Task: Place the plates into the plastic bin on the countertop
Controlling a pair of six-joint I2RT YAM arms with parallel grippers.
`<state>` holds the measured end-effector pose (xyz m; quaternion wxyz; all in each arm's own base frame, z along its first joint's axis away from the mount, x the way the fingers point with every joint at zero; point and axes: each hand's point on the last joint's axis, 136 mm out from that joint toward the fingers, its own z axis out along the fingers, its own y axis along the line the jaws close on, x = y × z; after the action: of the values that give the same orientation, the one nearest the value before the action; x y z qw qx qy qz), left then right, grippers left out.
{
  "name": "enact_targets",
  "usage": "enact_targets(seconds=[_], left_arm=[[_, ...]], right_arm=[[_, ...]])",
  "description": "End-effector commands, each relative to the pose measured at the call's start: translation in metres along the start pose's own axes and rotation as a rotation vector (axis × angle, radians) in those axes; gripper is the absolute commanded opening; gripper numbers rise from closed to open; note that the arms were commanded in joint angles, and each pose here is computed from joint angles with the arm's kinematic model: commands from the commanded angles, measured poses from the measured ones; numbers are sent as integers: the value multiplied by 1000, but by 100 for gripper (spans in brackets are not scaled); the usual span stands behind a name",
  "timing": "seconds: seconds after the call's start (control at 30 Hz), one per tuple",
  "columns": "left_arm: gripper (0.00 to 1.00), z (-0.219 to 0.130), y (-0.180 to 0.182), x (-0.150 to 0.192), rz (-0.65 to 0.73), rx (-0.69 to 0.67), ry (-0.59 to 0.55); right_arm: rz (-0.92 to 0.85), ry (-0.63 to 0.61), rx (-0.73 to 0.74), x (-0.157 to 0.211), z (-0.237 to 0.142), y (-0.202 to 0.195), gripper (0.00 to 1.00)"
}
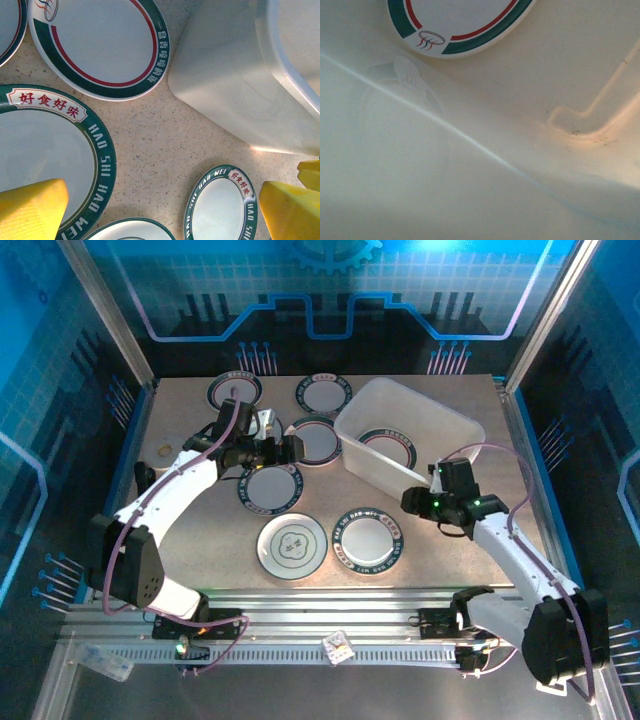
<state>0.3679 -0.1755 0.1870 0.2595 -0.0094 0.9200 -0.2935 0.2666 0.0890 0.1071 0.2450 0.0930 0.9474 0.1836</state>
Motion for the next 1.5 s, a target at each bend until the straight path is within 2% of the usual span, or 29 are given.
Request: enact_targets(seconds=[0.0,0.3,0.43,0.6,0.83,1.17,1.47], left_arm=[[99,-7,-4,-3,6,9,-16],[99,-9,-4,1,7,15,-12],[99,-10,-4,2,10,19,-16],[99,-9,-5,3,9,33,-17],[99,-14,-8,6,30,45,-22],[99,-13,-6,11,33,47,-20],[99,-10,-4,12,36,41,-14]], right_arm=[[-33,40,34,0,-7,-5,54],[-50,-9,57,-21,-18,-9,61],[-77,-34,14,-24,-28,7,61],[-116,-47,20,-8,-44,22,61],[-75,14,61,37,-45,5,57],[-69,120,-2,77,-15,7,53],[-94,202,-28,86,23,9,50]])
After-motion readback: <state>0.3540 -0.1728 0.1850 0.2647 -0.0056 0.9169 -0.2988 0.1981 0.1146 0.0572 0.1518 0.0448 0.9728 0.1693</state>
